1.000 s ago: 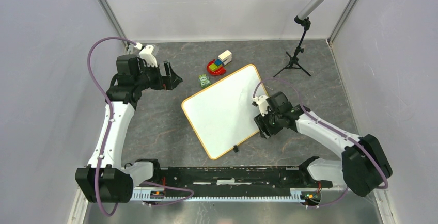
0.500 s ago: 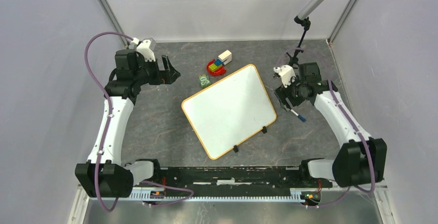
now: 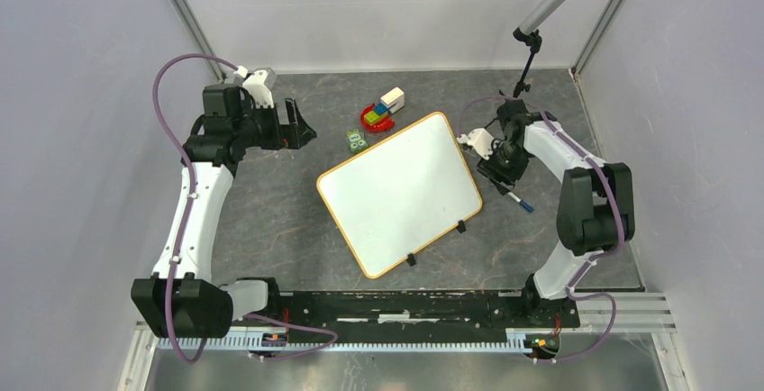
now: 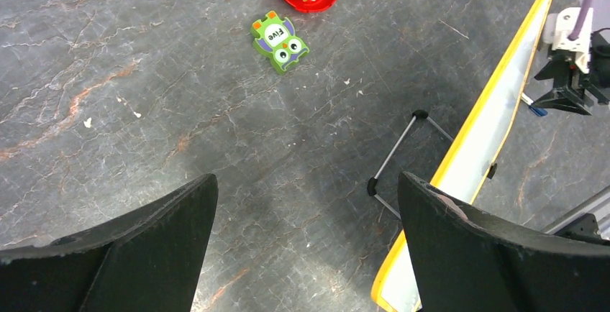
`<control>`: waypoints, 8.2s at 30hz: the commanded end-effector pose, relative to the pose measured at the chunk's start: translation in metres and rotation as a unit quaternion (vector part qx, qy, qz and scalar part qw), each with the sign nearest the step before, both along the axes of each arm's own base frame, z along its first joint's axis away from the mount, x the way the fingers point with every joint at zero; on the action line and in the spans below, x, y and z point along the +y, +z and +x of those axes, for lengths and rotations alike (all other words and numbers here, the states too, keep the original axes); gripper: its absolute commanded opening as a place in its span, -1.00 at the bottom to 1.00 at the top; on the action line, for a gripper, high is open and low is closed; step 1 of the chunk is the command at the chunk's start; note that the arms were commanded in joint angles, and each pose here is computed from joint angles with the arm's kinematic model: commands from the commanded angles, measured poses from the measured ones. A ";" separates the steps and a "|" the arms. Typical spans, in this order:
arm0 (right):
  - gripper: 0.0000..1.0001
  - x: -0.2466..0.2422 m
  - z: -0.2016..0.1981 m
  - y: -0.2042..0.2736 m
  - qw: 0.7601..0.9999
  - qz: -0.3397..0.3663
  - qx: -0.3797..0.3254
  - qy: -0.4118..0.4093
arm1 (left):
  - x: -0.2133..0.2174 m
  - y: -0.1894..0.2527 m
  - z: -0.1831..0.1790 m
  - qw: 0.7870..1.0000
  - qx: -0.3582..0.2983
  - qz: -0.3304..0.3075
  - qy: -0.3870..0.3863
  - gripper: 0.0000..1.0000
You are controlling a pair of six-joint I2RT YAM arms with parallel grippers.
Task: Write a sentence on the whiteboard
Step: Pick up the whiteboard marker from the center of the board, then pass from the right arm to the left, then open the pen cap of the whiteboard marker, then place the pen cap at the center of the board.
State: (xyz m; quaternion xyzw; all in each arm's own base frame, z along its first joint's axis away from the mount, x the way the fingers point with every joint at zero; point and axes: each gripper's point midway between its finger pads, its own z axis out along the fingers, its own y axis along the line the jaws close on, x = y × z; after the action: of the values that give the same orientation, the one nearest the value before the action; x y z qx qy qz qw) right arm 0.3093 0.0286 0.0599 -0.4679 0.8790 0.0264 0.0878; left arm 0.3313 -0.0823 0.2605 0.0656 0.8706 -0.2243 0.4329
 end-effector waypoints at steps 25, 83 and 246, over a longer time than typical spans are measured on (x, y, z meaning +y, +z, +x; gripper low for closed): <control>-0.45 -0.024 0.007 -0.062 0.997 -0.071 0.027 -0.007 | -0.004 0.012 0.000 1.000 -0.023 -0.005 -0.012 1.00; -1.00 0.259 -0.005 0.343 0.652 0.744 -0.094 -0.111 | -0.221 0.086 -0.070 0.907 -0.053 -0.220 -0.356 -0.09; -1.00 0.237 -0.086 0.194 0.851 0.470 -0.117 0.200 | 0.047 -0.197 -0.030 0.946 0.207 0.223 -0.109 0.12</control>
State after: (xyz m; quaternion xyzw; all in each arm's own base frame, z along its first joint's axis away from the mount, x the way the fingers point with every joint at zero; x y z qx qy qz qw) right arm 0.2146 0.2612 0.2383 -0.5231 0.6488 0.4109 0.3697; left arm 0.2775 -0.0205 0.0175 0.1995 0.9728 -0.0452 0.1085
